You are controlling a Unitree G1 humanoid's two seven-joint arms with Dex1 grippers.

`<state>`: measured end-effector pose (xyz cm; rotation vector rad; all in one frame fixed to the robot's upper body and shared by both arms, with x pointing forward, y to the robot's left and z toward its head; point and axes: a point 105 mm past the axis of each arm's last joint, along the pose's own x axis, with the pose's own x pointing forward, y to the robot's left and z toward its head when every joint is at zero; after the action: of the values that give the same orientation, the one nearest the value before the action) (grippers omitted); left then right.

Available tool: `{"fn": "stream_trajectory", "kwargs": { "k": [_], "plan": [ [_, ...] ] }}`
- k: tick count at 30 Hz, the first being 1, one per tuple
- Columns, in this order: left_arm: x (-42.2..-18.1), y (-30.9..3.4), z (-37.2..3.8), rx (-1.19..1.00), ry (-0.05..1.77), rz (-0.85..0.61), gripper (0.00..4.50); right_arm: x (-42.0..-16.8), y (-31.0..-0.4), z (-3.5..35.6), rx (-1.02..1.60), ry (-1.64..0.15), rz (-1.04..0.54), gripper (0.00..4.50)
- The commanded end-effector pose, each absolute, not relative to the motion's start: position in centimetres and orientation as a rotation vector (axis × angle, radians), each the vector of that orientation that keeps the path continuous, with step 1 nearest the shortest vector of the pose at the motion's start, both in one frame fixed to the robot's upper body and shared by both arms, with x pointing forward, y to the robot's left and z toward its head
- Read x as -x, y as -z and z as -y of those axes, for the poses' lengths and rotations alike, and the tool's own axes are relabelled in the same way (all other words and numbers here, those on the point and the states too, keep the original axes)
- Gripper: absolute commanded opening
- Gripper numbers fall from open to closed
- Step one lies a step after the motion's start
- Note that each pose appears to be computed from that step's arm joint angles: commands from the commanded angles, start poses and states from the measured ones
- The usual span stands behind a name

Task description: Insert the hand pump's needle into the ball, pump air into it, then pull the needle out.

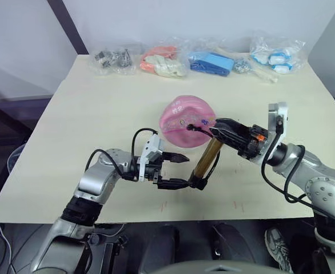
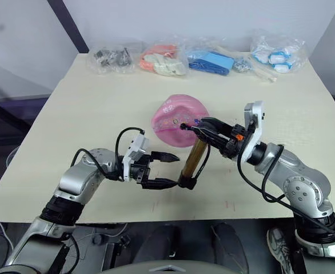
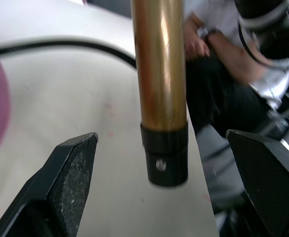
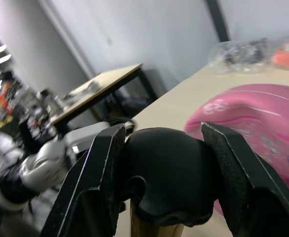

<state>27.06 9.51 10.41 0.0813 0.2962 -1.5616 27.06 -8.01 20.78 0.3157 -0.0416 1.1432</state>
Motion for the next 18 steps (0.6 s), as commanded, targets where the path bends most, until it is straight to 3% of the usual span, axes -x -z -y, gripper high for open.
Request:
{"fn": "stream_trajectory", "kwargs": {
  "k": [1,18],
  "plan": [
    [-27.2,-10.5,-8.7,-0.092,1.593,-0.309,4.45,-26.4,-22.7,7.4,-0.24,-1.198,0.122,1.96],
    [-27.4,-9.5,-7.7,-0.115,1.582,-0.329,4.45,-26.0,-23.9,6.1,-0.186,-1.232,0.164,1.96]
  ]
}}
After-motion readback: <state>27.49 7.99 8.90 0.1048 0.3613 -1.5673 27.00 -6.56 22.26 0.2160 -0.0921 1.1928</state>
